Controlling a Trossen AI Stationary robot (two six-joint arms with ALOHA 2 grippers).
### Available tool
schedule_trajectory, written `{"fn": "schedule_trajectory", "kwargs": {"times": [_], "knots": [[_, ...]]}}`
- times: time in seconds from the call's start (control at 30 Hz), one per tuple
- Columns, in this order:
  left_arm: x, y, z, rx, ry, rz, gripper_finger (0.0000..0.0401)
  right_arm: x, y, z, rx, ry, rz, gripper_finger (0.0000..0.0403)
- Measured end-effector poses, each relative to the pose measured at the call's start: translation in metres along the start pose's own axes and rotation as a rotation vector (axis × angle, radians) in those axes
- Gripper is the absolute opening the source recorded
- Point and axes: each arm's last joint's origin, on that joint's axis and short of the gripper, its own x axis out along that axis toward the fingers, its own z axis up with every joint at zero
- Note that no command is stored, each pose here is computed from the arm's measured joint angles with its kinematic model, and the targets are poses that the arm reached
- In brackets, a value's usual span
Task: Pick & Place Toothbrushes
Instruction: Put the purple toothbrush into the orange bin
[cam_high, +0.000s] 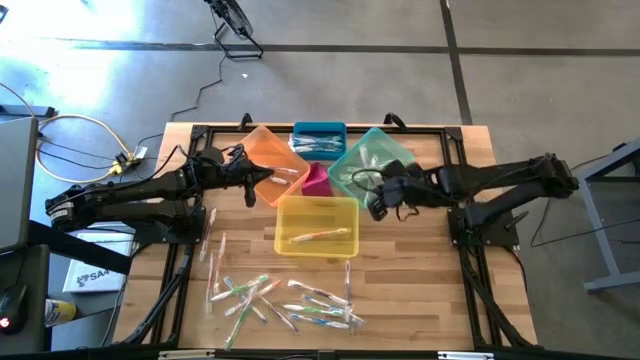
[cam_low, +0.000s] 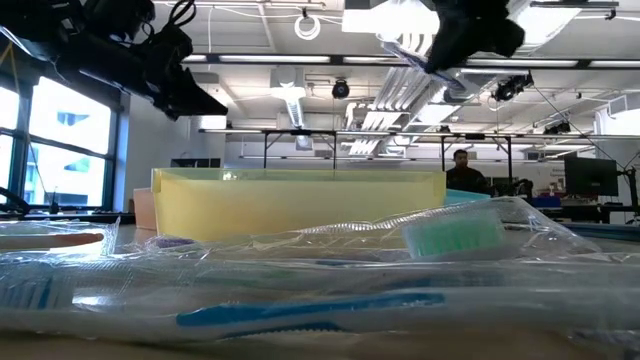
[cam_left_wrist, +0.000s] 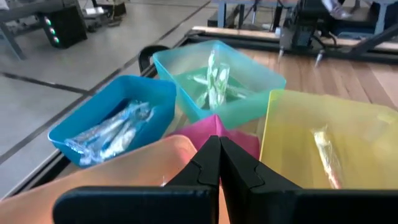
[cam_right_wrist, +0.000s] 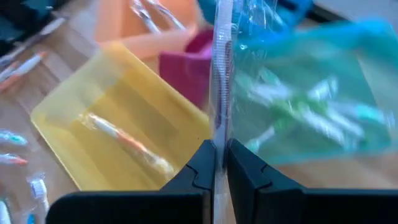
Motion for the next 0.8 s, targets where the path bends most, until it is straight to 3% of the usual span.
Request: {"fn": "schedule_trajectory", "kwargs": {"times": [0.2,0.37,0.6,0.8], "knots": [[0.0,0.0,0.004,-0.023,-0.039,0.001,0.0,0.009,-0.007,0.028,-0.141,-0.053,0.121,0.0013],[-0.001,0.001,0.014,-0.095,-0.149,-0.003,0.0,0.014,-0.013,0.047,-0.226,-0.115,0.199,0.0013],[-0.004,-0.002,0.027,-0.094,-0.278,-0.122,0.0,0.016,-0.014,0.061,-0.319,-0.214,0.259,0.0013],[-0.005,-0.002,0.032,-0.067,-0.33,-0.126,0.0031,0.022,-0.007,0.067,-0.383,-0.276,0.278,0.0013]]}}
